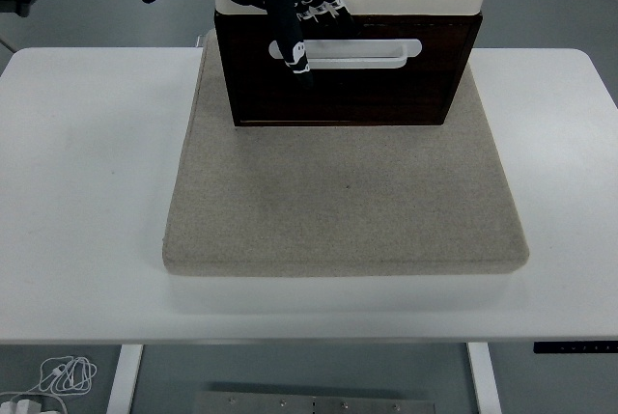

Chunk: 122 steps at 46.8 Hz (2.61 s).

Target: Open the drawer under the combination cabinet

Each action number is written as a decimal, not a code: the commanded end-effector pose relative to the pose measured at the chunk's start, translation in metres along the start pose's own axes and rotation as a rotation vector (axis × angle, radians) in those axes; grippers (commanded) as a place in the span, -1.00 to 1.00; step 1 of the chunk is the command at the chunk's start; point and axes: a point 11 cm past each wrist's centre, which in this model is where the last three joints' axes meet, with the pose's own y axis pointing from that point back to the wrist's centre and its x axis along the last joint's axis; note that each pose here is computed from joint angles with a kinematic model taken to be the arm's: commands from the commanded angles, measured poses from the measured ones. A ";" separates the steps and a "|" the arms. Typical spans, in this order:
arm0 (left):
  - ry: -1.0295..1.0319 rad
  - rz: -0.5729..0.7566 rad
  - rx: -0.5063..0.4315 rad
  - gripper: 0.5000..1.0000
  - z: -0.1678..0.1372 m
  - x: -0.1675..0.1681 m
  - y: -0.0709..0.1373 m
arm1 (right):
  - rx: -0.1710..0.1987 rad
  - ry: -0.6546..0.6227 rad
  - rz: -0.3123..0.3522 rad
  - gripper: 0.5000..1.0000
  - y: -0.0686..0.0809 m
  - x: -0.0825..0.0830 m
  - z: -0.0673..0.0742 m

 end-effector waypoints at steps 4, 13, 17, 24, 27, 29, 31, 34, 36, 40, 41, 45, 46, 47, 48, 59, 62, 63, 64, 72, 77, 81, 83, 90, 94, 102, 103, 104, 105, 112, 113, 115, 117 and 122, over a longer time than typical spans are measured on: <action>0.001 -0.002 0.002 1.00 0.000 -0.001 -0.002 | 0.000 0.000 0.000 0.70 0.000 0.000 0.000; -0.003 -0.015 -0.002 1.00 0.007 -0.009 -0.014 | 0.000 0.000 0.000 0.70 0.000 0.000 0.000; -0.006 -0.015 -0.002 1.00 0.010 -0.010 -0.018 | 0.000 0.000 0.000 0.70 0.000 0.000 0.000; -0.018 -0.016 -0.002 1.00 0.016 -0.011 -0.022 | 0.000 0.000 0.000 0.70 0.000 0.000 0.000; -0.021 -0.011 0.000 1.00 0.016 -0.010 -0.022 | 0.000 0.000 0.000 0.70 0.000 0.000 0.000; -0.031 -0.007 0.006 1.00 0.015 -0.010 -0.022 | 0.002 0.000 0.000 0.70 0.000 0.000 0.000; -0.045 0.005 0.016 1.00 0.013 -0.008 -0.023 | 0.002 0.000 0.000 0.70 0.000 0.000 0.000; -0.056 0.025 0.026 1.00 0.011 -0.005 -0.025 | 0.002 0.000 0.000 0.70 0.000 0.000 0.000; -0.055 0.022 0.031 1.00 0.009 -0.009 -0.029 | 0.000 0.000 0.000 0.70 0.000 0.000 0.000; -0.049 0.025 0.034 1.00 0.007 -0.009 -0.032 | 0.002 0.000 0.000 0.70 0.000 0.000 0.000; -0.049 0.025 0.036 1.00 0.007 -0.010 -0.032 | 0.000 0.000 0.000 0.70 0.000 0.000 0.000; -0.049 0.025 0.034 1.00 0.007 -0.009 -0.032 | 0.002 0.000 0.000 0.70 0.000 0.000 0.000; -0.050 0.023 0.034 1.00 0.007 -0.010 -0.032 | 0.000 0.000 0.000 0.70 0.000 0.000 0.000; -0.049 0.025 0.034 1.00 0.007 -0.009 -0.032 | 0.000 0.000 0.000 0.70 0.000 0.000 0.000; -0.049 0.025 0.034 1.00 0.007 -0.009 -0.032 | 0.000 0.000 0.000 0.70 0.000 0.000 0.000; -0.053 0.021 0.033 1.00 0.008 -0.011 -0.033 | 0.002 0.000 0.000 0.70 0.000 0.000 0.000; -0.058 0.014 0.033 1.00 0.010 -0.013 -0.035 | 0.000 0.000 0.000 0.70 0.000 0.000 0.000; -0.058 0.016 0.034 1.00 0.010 -0.013 -0.035 | 0.000 0.000 0.000 0.70 0.000 0.000 0.000; -0.058 0.016 0.034 1.00 0.010 -0.013 -0.035 | 0.000 0.000 0.000 0.70 0.000 0.000 0.000; -0.059 0.013 0.033 1.00 0.010 -0.014 -0.036 | 0.000 0.000 0.000 0.70 0.000 0.000 0.000; -0.059 0.013 0.032 1.00 0.011 -0.014 -0.036 | 0.000 0.000 0.000 0.70 0.000 0.000 0.000; -0.057 0.014 0.035 1.00 0.009 -0.014 -0.036 | 0.000 0.000 0.000 0.70 0.000 0.000 0.000; -0.054 0.016 0.034 1.00 0.009 -0.014 -0.037 | 0.002 0.000 0.000 0.70 0.000 0.000 0.000; -0.050 0.006 0.040 1.00 0.007 -0.018 -0.042 | 0.000 0.000 0.000 0.70 0.000 0.000 0.000; -0.048 0.006 0.040 1.00 0.008 -0.017 -0.043 | 0.000 0.000 0.000 0.70 0.000 0.000 0.000; -0.042 0.015 0.044 1.00 0.007 -0.014 -0.044 | 0.000 0.000 0.000 0.70 0.000 0.000 0.000; -0.044 0.016 0.043 1.00 0.008 -0.015 -0.044 | 0.000 0.000 0.000 0.70 0.000 0.000 0.000; -0.047 0.013 0.042 1.00 0.010 -0.016 -0.046 | 0.000 0.000 0.000 0.70 0.000 0.000 0.000; -0.049 0.010 0.041 1.00 0.012 -0.017 -0.047 | 0.002 0.000 0.000 0.70 0.000 0.000 0.000; -0.050 0.011 0.041 1.00 0.013 -0.017 -0.049 | 0.000 0.000 0.000 0.70 0.000 0.000 0.000; -0.050 0.011 0.041 1.00 0.013 -0.017 -0.049 | 0.000 0.000 0.000 0.70 0.000 0.000 0.000; -0.048 0.011 0.042 1.00 0.013 -0.017 -0.049 | 0.000 0.000 0.000 0.70 0.000 0.000 0.000; -0.046 0.009 0.043 1.00 0.012 -0.018 -0.050 | 0.000 0.000 0.000 0.70 0.000 0.000 0.000; -0.045 0.002 0.047 1.00 0.011 -0.021 -0.055 | 0.000 0.000 0.000 0.70 0.000 0.000 0.000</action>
